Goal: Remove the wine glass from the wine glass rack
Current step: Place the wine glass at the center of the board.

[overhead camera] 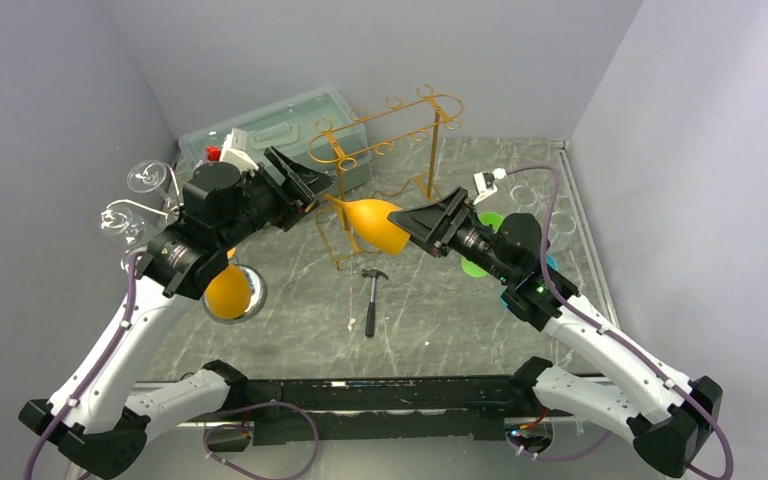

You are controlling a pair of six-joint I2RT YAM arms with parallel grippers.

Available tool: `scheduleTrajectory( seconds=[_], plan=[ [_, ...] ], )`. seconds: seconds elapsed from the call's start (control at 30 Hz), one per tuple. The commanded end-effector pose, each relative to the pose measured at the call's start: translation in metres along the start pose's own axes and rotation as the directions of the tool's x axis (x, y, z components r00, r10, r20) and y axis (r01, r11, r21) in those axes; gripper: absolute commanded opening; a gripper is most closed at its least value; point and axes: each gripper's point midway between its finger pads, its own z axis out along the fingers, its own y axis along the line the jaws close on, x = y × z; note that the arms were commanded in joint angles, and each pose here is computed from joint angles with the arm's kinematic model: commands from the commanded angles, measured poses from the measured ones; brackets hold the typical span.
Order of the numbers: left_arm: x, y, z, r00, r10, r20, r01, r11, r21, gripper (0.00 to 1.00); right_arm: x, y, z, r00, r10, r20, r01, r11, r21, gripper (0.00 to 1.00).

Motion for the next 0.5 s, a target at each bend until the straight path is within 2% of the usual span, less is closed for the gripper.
scheduleTrajectory(
  seconds=[0.0, 0.3, 0.47],
  plan=[
    [-0.007, -0.025, -0.008, 0.995, -0.094, 0.029, 0.090, 0.989, 0.121, 0.60, -0.008, 0.045, -0.011, 0.999, 0.035, 0.032, -0.029, 0.984, -0.175, 0.63],
    [-0.004, -0.027, -0.009, 0.990, -0.141, 0.022, 0.136, 0.977, 0.163, 0.61, -0.001, 0.065, -0.010, 0.997, 0.076, -0.019, -0.078, 0.963, -0.257, 0.34],
    [-0.002, -0.029, -0.016, 0.993, -0.117, 0.012, 0.113, 0.979, 0.171, 0.69, -0.004, 0.071, -0.009, 0.997, 0.072, -0.014, -0.073, 0.962, -0.264, 0.10]
  ],
)
